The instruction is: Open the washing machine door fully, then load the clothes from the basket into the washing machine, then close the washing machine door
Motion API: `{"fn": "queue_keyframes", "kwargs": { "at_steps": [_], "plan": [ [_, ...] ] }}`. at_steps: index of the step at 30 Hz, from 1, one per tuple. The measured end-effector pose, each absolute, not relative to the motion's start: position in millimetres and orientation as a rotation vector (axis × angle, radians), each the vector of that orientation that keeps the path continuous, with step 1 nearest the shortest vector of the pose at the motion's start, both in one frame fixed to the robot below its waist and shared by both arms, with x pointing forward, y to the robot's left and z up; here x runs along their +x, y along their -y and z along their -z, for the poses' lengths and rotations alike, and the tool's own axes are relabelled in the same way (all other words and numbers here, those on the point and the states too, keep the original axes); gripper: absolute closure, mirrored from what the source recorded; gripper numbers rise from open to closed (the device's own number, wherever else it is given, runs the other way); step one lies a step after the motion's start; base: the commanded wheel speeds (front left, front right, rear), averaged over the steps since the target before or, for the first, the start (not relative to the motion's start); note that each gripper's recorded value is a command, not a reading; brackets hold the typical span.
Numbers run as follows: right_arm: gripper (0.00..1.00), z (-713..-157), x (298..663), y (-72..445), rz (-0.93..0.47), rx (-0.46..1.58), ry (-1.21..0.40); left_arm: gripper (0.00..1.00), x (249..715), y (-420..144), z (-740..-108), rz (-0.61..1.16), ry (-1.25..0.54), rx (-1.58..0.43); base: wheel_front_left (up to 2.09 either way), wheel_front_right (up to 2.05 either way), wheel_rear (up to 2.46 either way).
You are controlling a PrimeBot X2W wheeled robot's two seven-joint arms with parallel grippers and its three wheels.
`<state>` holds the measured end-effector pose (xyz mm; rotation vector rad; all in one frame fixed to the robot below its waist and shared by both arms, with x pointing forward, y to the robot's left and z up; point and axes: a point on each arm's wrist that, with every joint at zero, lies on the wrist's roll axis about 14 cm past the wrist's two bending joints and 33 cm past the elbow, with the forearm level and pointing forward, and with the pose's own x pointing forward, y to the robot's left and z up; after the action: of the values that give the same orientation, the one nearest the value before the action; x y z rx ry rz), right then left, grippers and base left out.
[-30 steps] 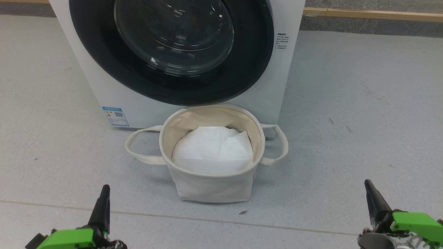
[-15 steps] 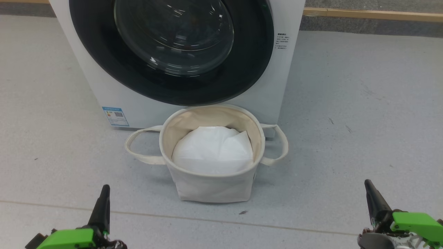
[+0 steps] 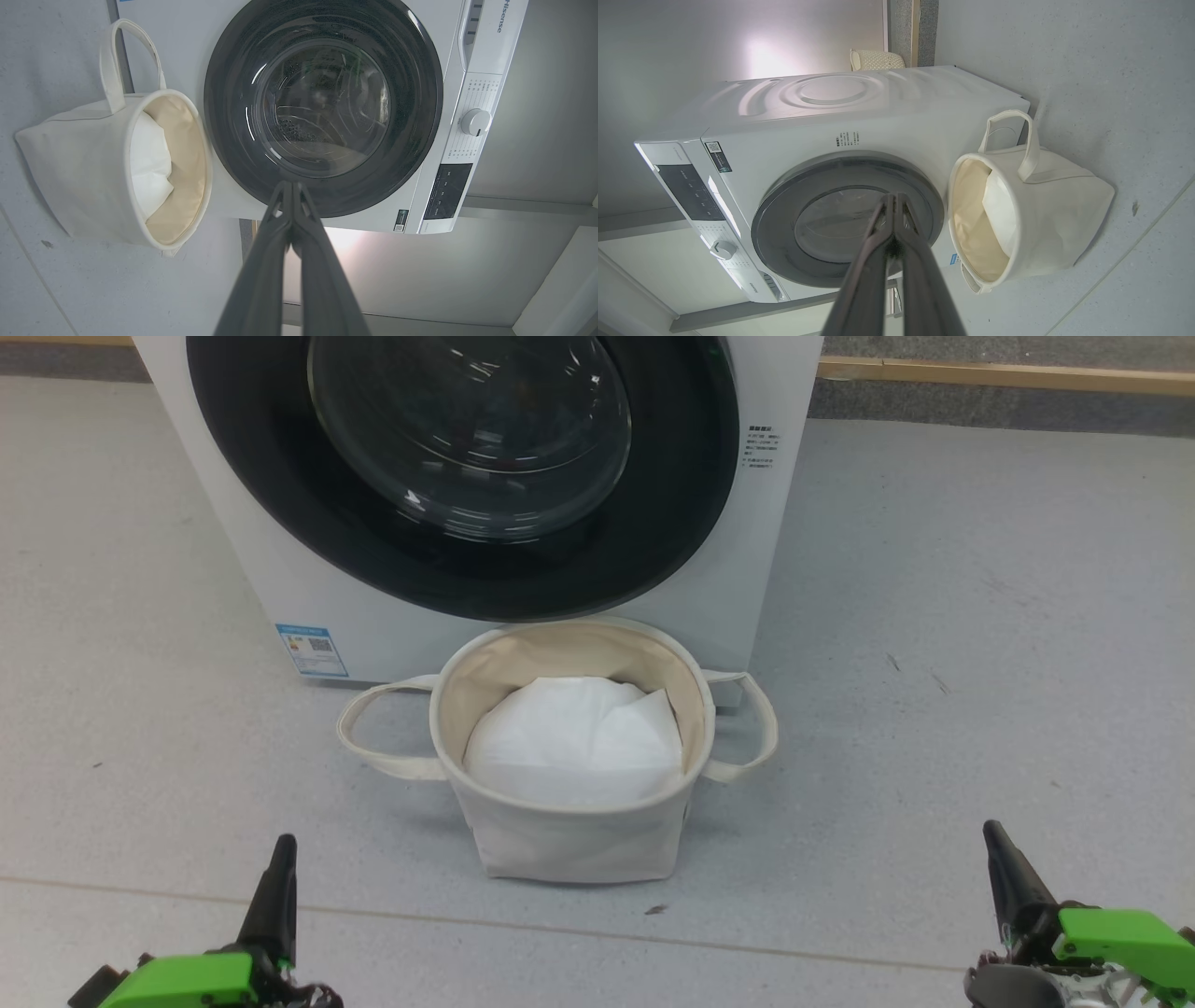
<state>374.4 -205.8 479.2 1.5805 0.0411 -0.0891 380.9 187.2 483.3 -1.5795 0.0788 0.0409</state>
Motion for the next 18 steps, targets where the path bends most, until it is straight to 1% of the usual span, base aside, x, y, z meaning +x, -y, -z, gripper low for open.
{"fn": "queue_keyframes", "kwargs": {
  "at_steps": [18],
  "plan": [
    [1.00,-479.2,374.4,205.8,0.089,1.580,-0.041,1.00,380.9,-187.2,-483.3,-0.041,-0.079,-1.580,0.00,0.00,0.00]
  ]
}}
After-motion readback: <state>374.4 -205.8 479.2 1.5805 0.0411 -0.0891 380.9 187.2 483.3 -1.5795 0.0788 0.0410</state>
